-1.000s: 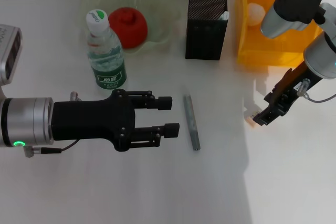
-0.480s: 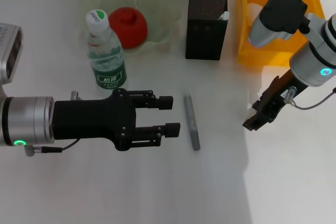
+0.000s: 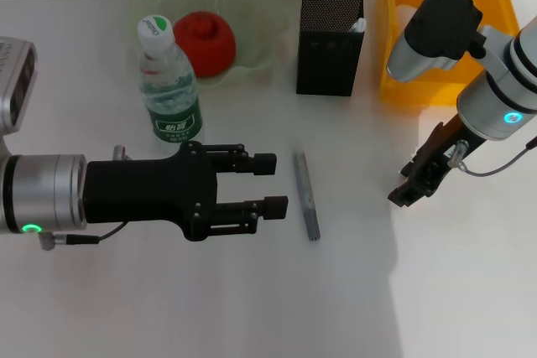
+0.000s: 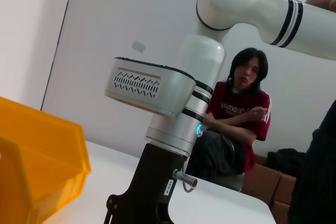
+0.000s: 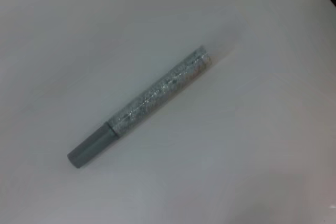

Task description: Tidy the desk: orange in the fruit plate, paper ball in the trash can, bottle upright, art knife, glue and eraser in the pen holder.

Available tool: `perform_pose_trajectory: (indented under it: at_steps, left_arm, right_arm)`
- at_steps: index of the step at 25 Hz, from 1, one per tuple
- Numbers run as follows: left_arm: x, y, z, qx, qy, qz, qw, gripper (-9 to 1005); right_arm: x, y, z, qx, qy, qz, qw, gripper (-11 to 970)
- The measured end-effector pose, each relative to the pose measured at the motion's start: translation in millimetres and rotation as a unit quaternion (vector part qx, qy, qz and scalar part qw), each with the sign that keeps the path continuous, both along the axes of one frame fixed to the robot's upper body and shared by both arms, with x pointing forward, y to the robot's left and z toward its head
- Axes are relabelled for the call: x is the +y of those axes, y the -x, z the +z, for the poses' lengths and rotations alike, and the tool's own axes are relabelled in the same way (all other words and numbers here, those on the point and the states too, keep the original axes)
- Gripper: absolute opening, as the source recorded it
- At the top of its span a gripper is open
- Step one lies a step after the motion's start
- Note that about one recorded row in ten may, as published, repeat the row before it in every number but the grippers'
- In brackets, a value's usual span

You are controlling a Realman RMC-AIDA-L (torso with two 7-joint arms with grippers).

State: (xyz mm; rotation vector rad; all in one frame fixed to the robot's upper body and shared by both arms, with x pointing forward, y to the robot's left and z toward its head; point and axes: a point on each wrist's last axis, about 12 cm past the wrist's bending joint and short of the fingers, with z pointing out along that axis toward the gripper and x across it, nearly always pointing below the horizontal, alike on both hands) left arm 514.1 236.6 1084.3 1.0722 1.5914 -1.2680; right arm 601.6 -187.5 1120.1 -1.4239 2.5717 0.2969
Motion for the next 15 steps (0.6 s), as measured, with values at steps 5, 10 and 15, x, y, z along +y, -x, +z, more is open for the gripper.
perform_pose_trajectory:
  at_steps: [5, 10, 15]
  left_arm:
    - [1.0, 0.6, -0.5, 0.001, 0.001, 0.002, 1.0, 619]
    - [1.4, 1.1, -0.9, 0.002, 0.0, 0.003, 1.0, 620]
    - [2.7, 2.7, -2.1, 0.004, 0.001, 0.005, 1.0, 620]
  right_arm:
    - [-0.5, 0.2, 0.0, 0.0, -0.001, -0.001, 1.0, 473]
    - [-0.7, 0.0, 4.0, -0.006, -0.004, -0.006, 1.0, 423]
    - [-2.5, -0.7, 24.4, -0.034, -0.014, -0.01, 0.999, 411]
